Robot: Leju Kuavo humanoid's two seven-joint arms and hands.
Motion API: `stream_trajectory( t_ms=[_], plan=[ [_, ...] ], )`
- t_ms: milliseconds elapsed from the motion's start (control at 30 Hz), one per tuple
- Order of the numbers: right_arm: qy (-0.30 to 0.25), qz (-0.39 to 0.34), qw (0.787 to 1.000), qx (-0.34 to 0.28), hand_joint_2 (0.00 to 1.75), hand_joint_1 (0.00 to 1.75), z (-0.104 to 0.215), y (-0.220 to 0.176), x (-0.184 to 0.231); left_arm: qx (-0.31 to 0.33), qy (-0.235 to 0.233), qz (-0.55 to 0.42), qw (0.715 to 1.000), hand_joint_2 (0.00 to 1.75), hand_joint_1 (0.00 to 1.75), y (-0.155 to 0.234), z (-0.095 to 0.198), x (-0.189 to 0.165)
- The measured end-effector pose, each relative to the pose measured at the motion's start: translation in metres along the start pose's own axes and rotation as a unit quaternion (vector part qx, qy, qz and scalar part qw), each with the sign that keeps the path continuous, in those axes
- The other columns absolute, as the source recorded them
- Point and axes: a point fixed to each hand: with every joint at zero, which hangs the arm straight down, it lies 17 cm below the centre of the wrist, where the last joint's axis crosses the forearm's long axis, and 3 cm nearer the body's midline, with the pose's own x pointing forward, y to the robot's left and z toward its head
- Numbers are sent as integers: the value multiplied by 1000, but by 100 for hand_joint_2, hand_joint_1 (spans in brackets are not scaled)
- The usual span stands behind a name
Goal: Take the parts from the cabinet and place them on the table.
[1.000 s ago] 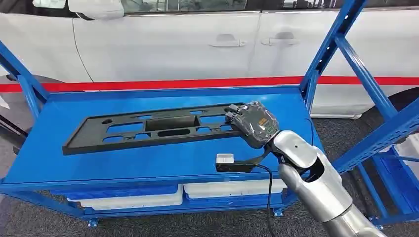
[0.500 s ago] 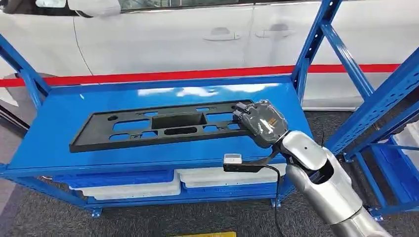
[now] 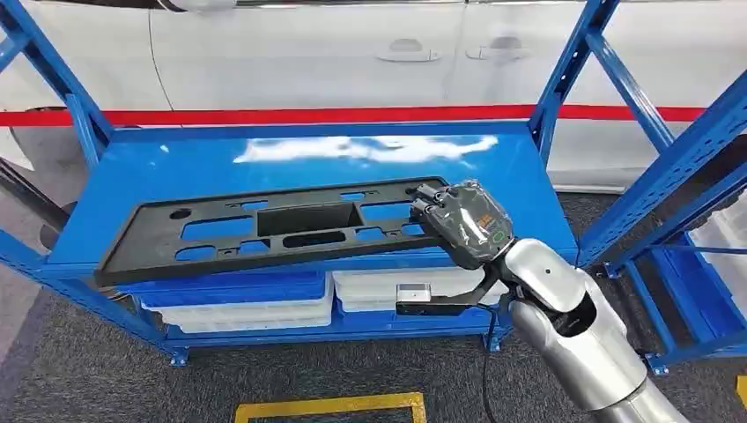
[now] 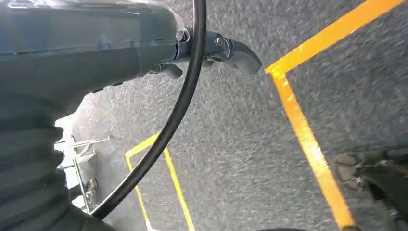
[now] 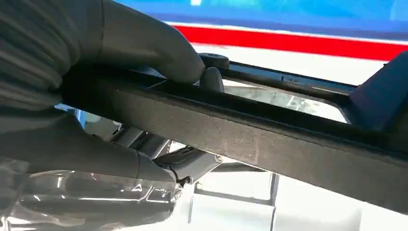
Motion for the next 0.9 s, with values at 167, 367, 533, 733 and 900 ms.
stream_trajectory(
  t_ms=[167, 367, 533, 733, 900],
  plan=[
    [-17, -18, 1000, -17, 175, 175, -1, -16, 12, -7, -7, 2, 1000, 175, 0, -8, 1, 3],
    [-24, -29, 999, -16, 175, 175, 2, -18, 17, -6, -6, 3, 1000, 175, 0, -7, 1, 0],
    [-34, -57, 998, -8, 175, 175, 12, -17, 28, -5, -2, -1, 1000, 175, 0, -6, 1, -2],
    [-42, -87, 995, -26, 175, 175, 16, -35, 37, -1, -4, -5, 1000, 175, 0, -4, 0, -1],
    [-28, -99, 994, -33, 175, 175, 22, -43, 30, -8, 19, -12, 1000, 175, 0, -6, 0, -13]
  ],
)
